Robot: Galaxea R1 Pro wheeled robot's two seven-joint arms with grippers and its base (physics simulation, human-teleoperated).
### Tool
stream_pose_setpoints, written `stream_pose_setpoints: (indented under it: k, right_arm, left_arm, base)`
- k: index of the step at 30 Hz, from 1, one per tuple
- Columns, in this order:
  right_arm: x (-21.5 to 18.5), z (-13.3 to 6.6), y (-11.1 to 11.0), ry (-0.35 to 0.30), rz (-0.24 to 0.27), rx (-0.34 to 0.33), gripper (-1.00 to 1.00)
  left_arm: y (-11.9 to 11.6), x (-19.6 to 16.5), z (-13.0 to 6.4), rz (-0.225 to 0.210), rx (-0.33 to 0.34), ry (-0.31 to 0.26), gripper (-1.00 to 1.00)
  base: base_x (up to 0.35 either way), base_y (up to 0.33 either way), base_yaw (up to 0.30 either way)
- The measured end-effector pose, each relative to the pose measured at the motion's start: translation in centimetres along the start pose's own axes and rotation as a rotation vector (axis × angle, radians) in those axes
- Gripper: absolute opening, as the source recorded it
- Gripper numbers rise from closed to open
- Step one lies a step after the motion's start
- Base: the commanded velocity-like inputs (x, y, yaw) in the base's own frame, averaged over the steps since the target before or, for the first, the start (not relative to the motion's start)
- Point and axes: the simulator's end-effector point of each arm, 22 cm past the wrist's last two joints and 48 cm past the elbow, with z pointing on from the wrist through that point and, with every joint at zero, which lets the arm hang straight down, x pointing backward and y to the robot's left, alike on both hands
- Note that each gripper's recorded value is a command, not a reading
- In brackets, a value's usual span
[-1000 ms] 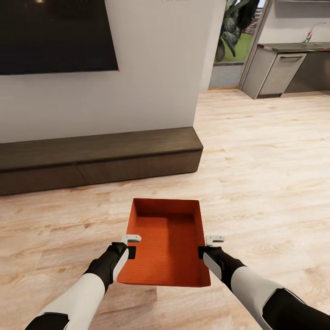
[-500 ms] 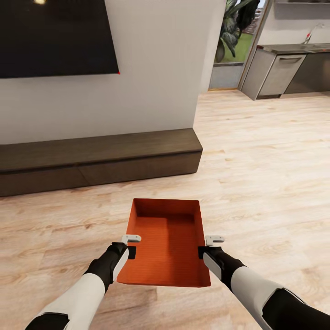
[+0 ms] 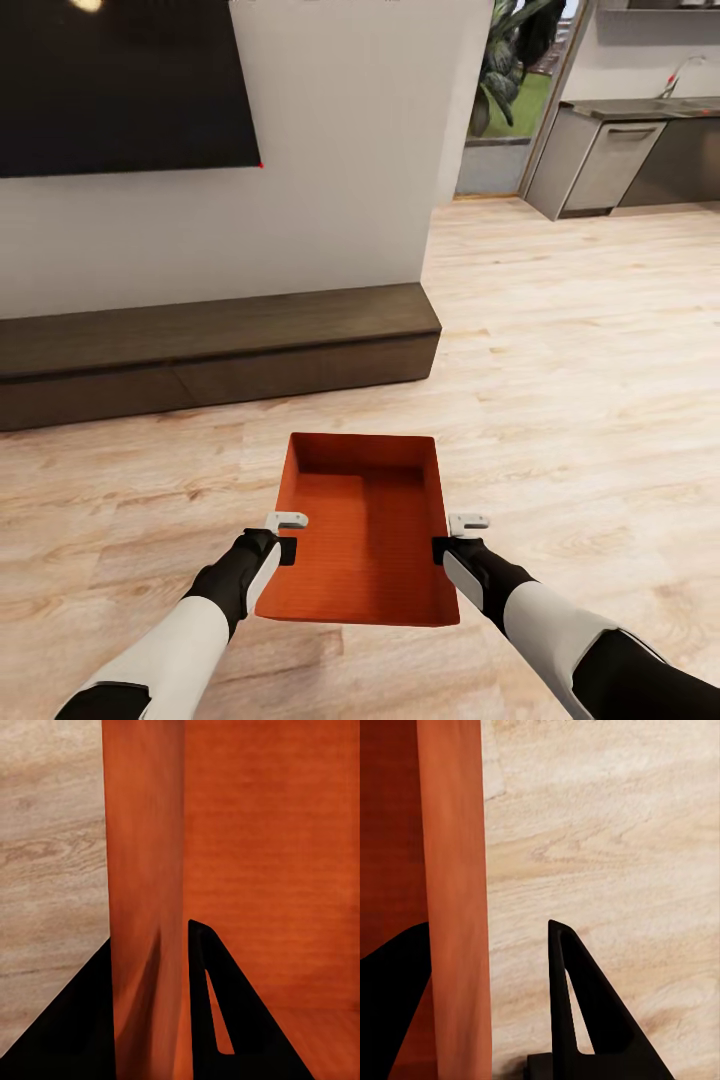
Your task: Move the two storage containers from the living room to the garage. In the garage, place one container on the floor and stack the other container on top of it (either order is fine).
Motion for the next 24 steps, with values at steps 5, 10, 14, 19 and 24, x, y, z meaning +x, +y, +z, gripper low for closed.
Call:
stream_pose_setpoints:
  k: [5,10,14,19,24]
  right_arm:
    - [-0.2,-0.6,-0.1,-0.001,0.0,0.0,-1.0]
    - [-0.3,-1.2,-0.2,-0.001,-0.001,0.0,-1.0]
    - [-0.3,-1.7,-0.3,0.0,-0.001,0.0,-1.0]
    - [-0.4,-2.3,-0.3,0.0,-0.002,0.0,-1.0]
    - [-0.5,-2.9,-0.4,0.0,-0.002,0.0,-1.0]
  left_arm:
    - [0.0,-0.1,-0.6,-0.001,0.001,0.0,-1.0]
    - [0.1,-0.1,-1.3,-0.001,0.001,0.0,-1.0]
    - [0.1,-0.1,-1.7,-0.001,0.001,0.0,-1.0]
    - [0.2,-0.1,-2.3,-0.002,0.001,0.001,-1.0]
    - [0.2,-0.1,-2.9,-0.002,0.001,0.001,-1.0]
  base:
    - [0.0,0.0,0.0]
    - [0.0,0.0,0.0]
    - [0.0,0.0,0.0]
    - [0.0,0.0,0.0]
    - [0.0,0.0,0.0]
